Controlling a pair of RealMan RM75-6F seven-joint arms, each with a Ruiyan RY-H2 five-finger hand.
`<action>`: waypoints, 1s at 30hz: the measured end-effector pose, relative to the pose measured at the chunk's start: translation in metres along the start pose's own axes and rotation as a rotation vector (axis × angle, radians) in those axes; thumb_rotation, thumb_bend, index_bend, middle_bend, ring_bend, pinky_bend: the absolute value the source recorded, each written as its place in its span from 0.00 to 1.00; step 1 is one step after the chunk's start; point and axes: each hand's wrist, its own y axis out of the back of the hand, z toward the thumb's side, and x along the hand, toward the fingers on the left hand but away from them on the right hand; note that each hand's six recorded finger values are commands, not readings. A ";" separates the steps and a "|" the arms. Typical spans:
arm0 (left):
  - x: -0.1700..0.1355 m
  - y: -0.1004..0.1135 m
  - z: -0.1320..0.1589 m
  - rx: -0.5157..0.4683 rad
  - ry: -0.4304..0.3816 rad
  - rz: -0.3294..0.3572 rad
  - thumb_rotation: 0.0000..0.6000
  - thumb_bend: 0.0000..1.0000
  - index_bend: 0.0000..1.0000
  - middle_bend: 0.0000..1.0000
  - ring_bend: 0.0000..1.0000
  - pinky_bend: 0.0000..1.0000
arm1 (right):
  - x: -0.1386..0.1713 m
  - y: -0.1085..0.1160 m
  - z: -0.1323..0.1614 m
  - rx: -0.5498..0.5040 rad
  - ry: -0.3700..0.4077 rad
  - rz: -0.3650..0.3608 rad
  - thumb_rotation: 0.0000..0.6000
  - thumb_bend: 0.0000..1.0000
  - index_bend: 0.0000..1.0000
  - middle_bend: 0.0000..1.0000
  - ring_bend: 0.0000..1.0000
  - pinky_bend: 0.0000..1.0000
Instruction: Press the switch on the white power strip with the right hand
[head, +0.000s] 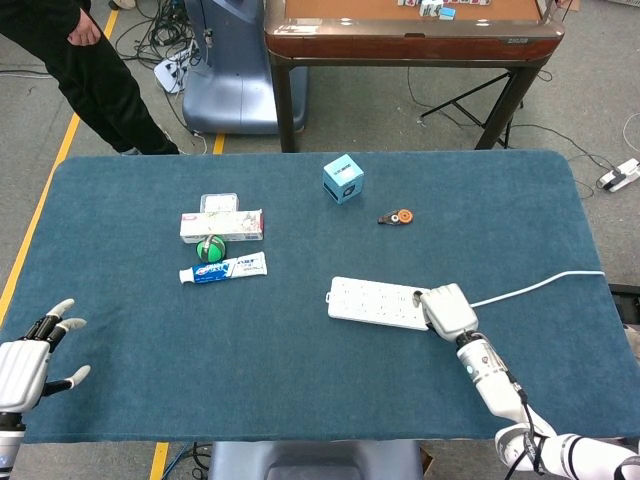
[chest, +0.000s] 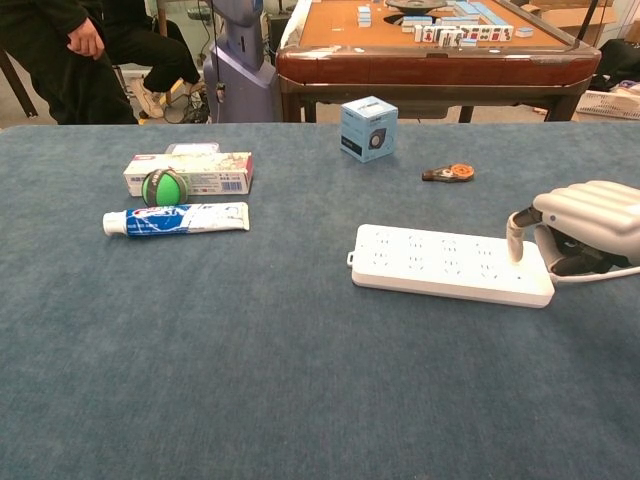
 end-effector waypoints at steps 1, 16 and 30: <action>0.000 0.000 0.000 0.000 0.001 -0.002 1.00 0.17 0.38 0.14 0.25 0.55 | 0.000 0.000 -0.001 -0.001 -0.001 0.001 1.00 1.00 0.45 1.00 1.00 1.00; 0.000 -0.002 -0.001 0.002 0.003 -0.008 1.00 0.17 0.38 0.14 0.25 0.55 | -0.003 -0.005 0.001 -0.001 0.004 0.016 1.00 1.00 0.45 1.00 1.00 1.00; 0.000 -0.001 -0.001 0.000 0.002 -0.008 1.00 0.17 0.38 0.14 0.25 0.55 | -0.006 -0.009 0.002 0.012 -0.004 0.033 1.00 1.00 0.45 1.00 1.00 1.00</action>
